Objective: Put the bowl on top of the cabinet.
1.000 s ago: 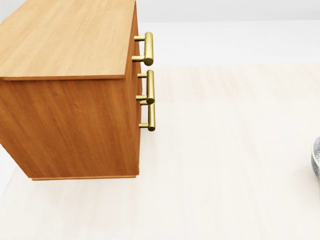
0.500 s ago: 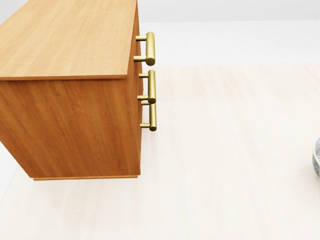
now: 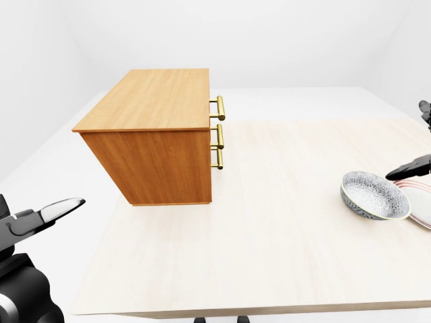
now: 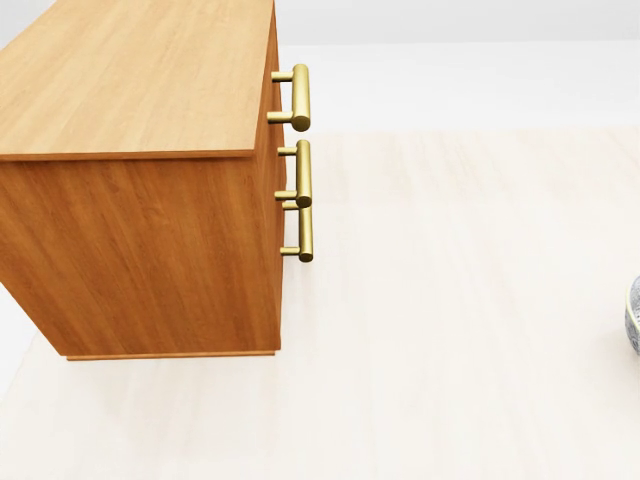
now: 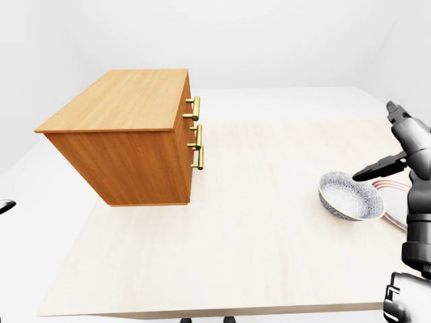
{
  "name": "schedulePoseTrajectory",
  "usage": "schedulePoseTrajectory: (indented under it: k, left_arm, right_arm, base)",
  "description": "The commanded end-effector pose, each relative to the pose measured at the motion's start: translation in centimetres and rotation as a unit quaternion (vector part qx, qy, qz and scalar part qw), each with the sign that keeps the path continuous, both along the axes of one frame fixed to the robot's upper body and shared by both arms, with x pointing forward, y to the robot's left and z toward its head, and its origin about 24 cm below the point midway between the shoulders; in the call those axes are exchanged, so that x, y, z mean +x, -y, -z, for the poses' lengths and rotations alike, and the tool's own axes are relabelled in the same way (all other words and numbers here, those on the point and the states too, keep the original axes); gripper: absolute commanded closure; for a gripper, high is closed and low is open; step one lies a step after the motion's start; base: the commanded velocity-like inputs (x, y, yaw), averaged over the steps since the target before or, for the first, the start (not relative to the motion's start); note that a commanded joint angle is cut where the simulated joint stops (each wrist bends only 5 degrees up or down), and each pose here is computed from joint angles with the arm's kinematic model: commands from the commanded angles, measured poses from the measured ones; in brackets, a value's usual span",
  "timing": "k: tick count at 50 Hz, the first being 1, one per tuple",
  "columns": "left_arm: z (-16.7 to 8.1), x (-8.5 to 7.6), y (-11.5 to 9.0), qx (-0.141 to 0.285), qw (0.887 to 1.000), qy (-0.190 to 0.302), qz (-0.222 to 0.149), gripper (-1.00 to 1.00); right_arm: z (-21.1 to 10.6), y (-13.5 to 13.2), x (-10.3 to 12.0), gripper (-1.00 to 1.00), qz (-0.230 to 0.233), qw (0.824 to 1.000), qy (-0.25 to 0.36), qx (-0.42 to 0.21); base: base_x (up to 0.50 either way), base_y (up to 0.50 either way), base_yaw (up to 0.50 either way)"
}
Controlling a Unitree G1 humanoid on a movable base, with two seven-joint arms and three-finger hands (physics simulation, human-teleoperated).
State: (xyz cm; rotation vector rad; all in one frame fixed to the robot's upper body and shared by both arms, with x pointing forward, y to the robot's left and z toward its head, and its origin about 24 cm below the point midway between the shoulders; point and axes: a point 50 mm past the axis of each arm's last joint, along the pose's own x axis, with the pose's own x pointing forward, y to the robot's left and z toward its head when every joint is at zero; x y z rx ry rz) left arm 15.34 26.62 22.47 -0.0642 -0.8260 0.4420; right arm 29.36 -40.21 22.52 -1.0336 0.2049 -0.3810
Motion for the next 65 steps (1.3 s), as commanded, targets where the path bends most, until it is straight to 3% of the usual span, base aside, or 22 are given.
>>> schedulePoseTrajectory:
  k: [1,13,27,46,55,65]
  left_arm:
    - [-0.1,0.0,0.0,0.001,1.0,0.002,0.0,-1.0]
    - [-0.1,0.0,0.0,0.001,1.0,0.001,0.0,-1.0]
    - [-0.1,0.0,0.0,0.0,1.0,0.002,-0.001,-1.0]
    - [0.1,0.1,0.0,0.001,1.0,-0.002,0.0,-1.0]
    - [0.0,0.1,0.0,0.001,1.0,-0.002,-0.001,-1.0]
    - [0.0,0.0,0.0,0.0,1.0,0.001,-0.001,-1.0]
  right_arm:
    - [6.6,5.1,-3.1,-1.0,0.109,0.974,-0.189,0.065]
    - [9.2,5.9,-4.8,-1.0,0.129,0.962,-0.225,0.089]
    - [10.3,5.9,-5.1,-1.0,0.143,0.959,-0.224,0.1]
    - [11.1,4.4,-3.3,-1.0,0.126,0.963,-0.218,0.097]
    - [12.8,2.6,-1.9,-1.0,0.111,0.962,-0.223,0.114]
    - [15.3,1.6,-2.0,-1.0,0.116,0.955,-0.241,0.125]
  base:
    - [0.0,0.0,0.0]
    - [0.0,0.0,0.0]
    - [0.0,0.0,0.0]
    - [0.0,0.0,0.0]
    - [0.0,0.0,0.0]
    - [0.0,0.0,0.0]
